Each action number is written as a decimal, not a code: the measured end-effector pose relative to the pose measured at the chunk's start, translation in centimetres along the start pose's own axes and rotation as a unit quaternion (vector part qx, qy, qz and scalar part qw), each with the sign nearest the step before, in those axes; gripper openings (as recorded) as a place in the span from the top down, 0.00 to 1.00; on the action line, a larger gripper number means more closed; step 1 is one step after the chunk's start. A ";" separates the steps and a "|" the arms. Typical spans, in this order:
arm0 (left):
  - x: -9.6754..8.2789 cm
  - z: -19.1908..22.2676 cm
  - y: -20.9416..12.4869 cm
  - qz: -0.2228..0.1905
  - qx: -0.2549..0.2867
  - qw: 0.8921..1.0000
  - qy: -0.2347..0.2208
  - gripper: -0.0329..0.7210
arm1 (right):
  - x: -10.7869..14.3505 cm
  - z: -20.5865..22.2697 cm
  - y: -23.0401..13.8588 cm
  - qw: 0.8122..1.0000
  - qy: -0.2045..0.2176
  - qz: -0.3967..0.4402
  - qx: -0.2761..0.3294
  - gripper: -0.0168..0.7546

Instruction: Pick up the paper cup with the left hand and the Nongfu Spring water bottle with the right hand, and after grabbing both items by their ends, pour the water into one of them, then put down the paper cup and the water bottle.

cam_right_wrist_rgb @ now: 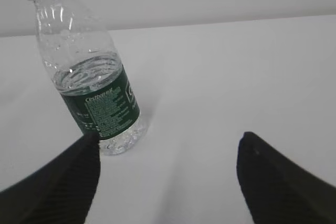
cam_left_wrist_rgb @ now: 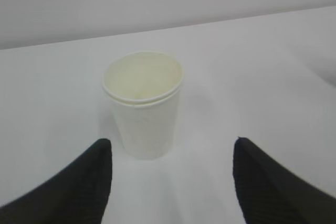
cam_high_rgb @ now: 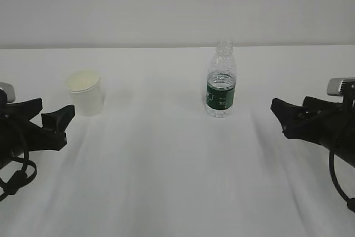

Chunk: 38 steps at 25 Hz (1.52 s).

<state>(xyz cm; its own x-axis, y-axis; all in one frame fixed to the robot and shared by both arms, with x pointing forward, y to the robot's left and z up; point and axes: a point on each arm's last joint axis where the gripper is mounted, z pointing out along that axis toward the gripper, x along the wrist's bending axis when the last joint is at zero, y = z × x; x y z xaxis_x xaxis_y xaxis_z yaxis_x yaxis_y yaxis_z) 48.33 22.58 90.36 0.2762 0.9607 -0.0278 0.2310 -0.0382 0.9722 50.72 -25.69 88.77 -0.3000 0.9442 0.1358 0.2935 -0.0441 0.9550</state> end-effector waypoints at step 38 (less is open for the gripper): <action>-0.1 0.0 -0.1 0.002 0.002 1.000 -0.004 0.27 | -0.1 10.1 -1.4 0.980 0.166 -0.111 -0.020 0.13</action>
<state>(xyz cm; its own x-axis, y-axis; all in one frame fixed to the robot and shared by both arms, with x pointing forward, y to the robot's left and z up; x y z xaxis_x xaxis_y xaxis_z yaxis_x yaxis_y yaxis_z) 48.32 22.50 90.24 0.2851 0.9581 -0.0259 0.2330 -0.0431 0.9715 59.55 -22.38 84.78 -0.6337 0.7735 -0.0042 0.1544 0.1318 0.9792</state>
